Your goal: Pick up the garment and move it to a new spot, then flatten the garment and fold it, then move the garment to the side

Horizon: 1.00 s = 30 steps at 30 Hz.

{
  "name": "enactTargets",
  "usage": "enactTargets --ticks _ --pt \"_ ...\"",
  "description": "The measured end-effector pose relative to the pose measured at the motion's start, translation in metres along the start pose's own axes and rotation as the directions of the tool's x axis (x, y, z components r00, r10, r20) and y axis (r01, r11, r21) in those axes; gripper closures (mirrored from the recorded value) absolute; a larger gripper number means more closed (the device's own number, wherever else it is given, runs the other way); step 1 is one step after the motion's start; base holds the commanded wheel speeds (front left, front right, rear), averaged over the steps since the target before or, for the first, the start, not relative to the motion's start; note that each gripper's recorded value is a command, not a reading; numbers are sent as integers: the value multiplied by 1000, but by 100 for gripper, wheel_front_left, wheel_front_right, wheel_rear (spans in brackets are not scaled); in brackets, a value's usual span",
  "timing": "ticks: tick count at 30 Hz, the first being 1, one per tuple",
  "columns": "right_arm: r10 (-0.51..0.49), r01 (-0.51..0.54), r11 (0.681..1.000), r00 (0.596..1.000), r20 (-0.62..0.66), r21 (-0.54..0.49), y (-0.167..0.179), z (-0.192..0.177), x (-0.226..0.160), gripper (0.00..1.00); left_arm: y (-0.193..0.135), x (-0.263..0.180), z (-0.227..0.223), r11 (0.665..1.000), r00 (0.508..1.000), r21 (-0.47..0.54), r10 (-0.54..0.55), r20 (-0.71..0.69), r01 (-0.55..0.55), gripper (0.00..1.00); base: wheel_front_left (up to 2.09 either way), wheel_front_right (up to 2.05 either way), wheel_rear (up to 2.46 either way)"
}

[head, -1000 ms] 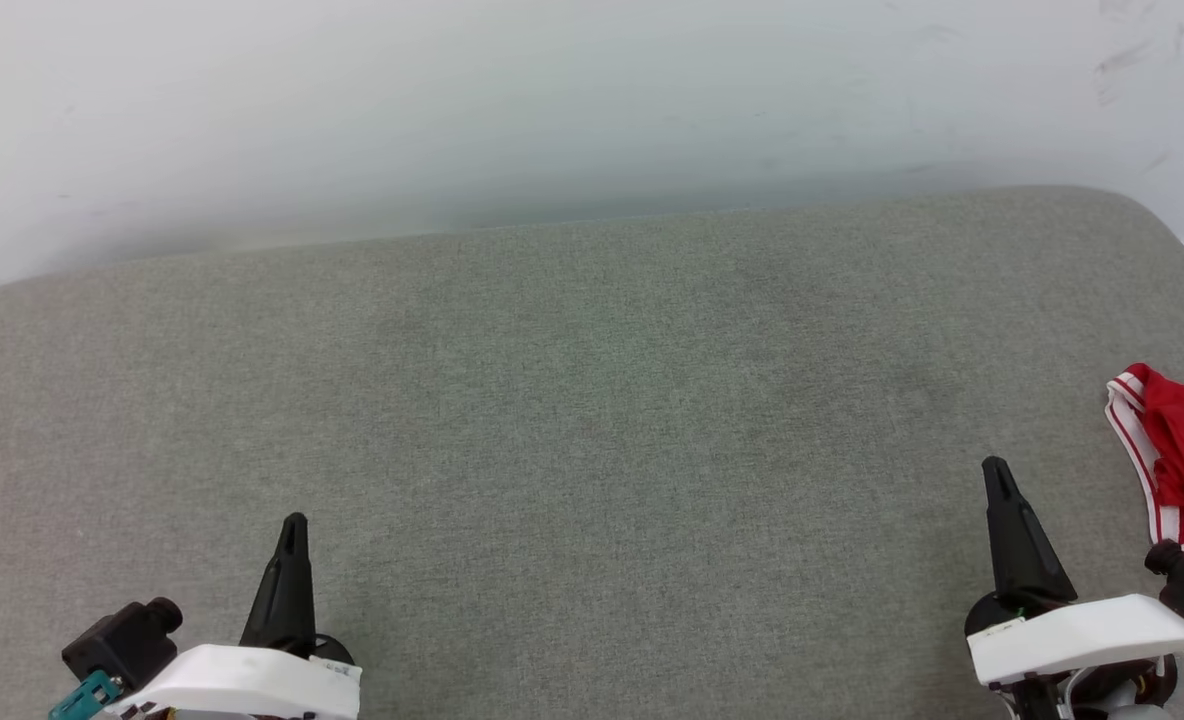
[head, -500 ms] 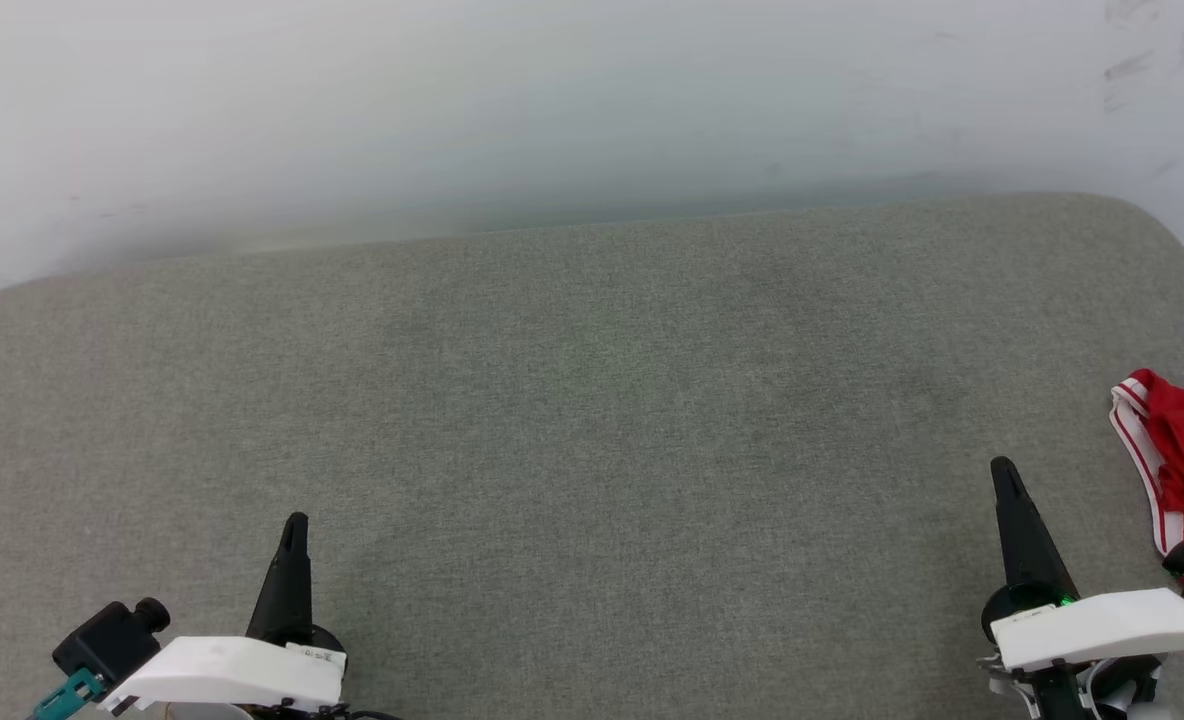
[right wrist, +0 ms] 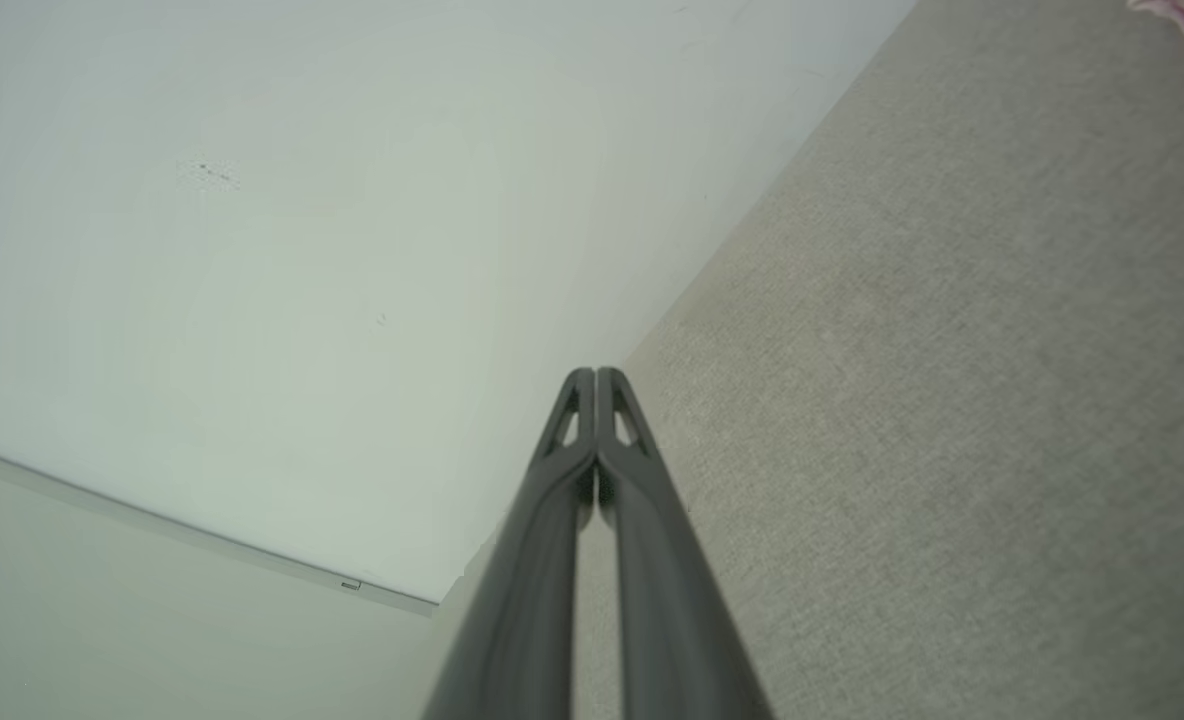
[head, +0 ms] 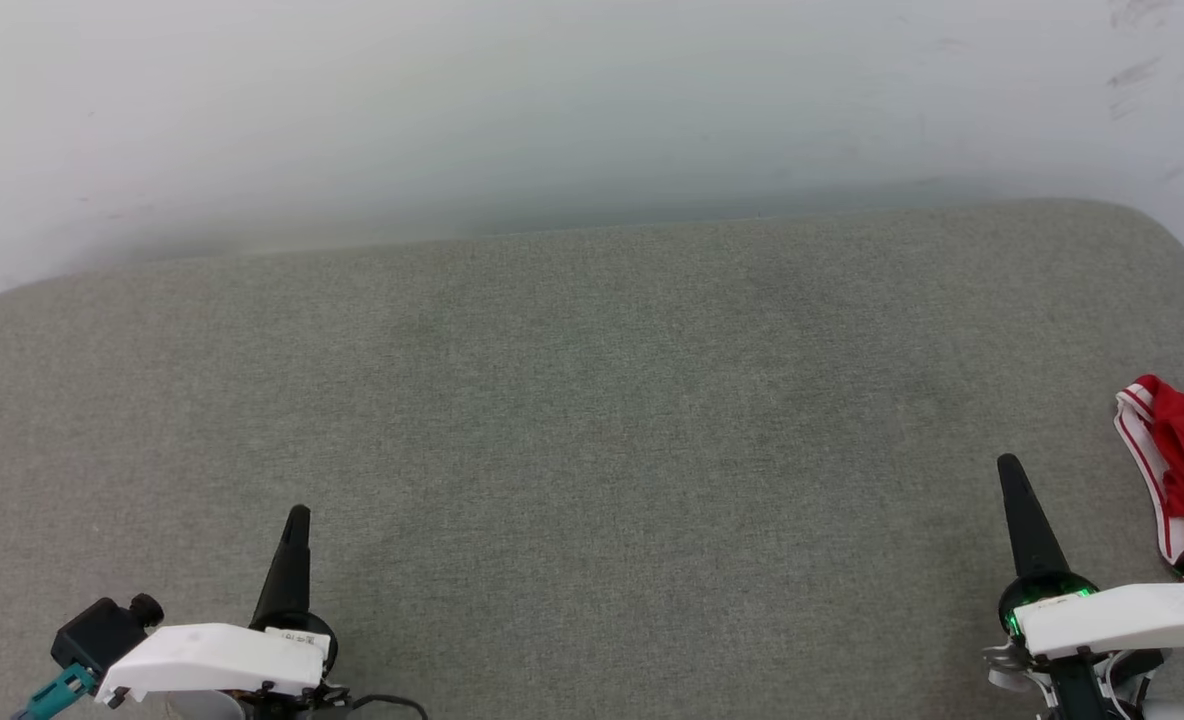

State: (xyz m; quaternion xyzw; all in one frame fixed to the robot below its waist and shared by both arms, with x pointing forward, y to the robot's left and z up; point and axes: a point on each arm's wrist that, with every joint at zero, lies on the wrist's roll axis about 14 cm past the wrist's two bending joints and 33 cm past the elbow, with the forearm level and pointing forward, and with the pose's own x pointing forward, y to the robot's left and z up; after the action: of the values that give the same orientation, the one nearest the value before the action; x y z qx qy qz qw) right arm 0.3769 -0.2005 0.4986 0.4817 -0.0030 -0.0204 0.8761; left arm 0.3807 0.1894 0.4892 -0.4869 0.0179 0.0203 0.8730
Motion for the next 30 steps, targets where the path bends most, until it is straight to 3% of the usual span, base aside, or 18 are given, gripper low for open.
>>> enactTargets --ticks 30 --pt "-4 9 960 1000 -18 282 0 1 5 100 -2 4 5 960 1000 -278 -10 -10 6 100 0 0 0"
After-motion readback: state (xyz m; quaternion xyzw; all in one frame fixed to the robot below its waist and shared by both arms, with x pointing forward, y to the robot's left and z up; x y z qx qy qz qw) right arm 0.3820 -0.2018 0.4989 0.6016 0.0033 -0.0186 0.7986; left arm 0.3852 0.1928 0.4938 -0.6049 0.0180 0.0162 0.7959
